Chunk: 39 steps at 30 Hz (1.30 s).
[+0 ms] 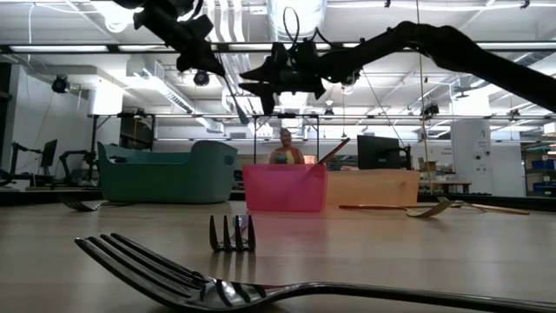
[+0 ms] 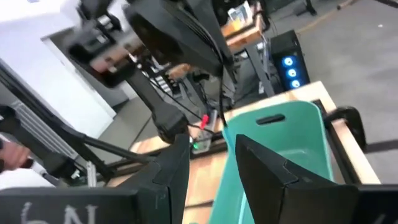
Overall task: Sort silverware by color (type)
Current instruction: Put the blue fork into the green bin
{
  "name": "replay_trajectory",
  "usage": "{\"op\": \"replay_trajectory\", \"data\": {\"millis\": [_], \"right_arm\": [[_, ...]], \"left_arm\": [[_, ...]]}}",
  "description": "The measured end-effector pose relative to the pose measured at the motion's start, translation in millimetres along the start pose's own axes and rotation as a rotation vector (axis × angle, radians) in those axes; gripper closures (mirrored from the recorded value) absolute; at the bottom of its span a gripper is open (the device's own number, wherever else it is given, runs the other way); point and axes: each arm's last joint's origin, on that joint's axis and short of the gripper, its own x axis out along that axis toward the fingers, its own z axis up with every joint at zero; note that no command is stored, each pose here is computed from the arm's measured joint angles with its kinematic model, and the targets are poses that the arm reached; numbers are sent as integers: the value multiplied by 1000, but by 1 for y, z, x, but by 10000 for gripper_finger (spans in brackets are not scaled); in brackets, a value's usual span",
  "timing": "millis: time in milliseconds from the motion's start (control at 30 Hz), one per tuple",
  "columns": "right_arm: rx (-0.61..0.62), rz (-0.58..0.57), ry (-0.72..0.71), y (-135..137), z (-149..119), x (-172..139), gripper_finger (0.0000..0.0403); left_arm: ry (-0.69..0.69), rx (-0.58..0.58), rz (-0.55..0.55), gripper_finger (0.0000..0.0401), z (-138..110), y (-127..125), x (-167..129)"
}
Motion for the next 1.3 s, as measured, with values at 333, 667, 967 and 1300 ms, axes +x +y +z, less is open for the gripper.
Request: {"op": "replay_trajectory", "data": {"millis": [333,667,967,1300], "right_arm": [[-43,-57,76,-2,-15,8,282],[-62,-117,81,3,-14,12,282],[-93,-77,99,20,-17,36,282],[-90,-58,98,30,-15,43,282]], "left_arm": [[-19,13,6,401,8,2,3],[46,-42,-31,401,7,-3,-2],[-4,-52,-54,401,26,-14,-9],[44,22,-79,401,39,-24,-29]]}}
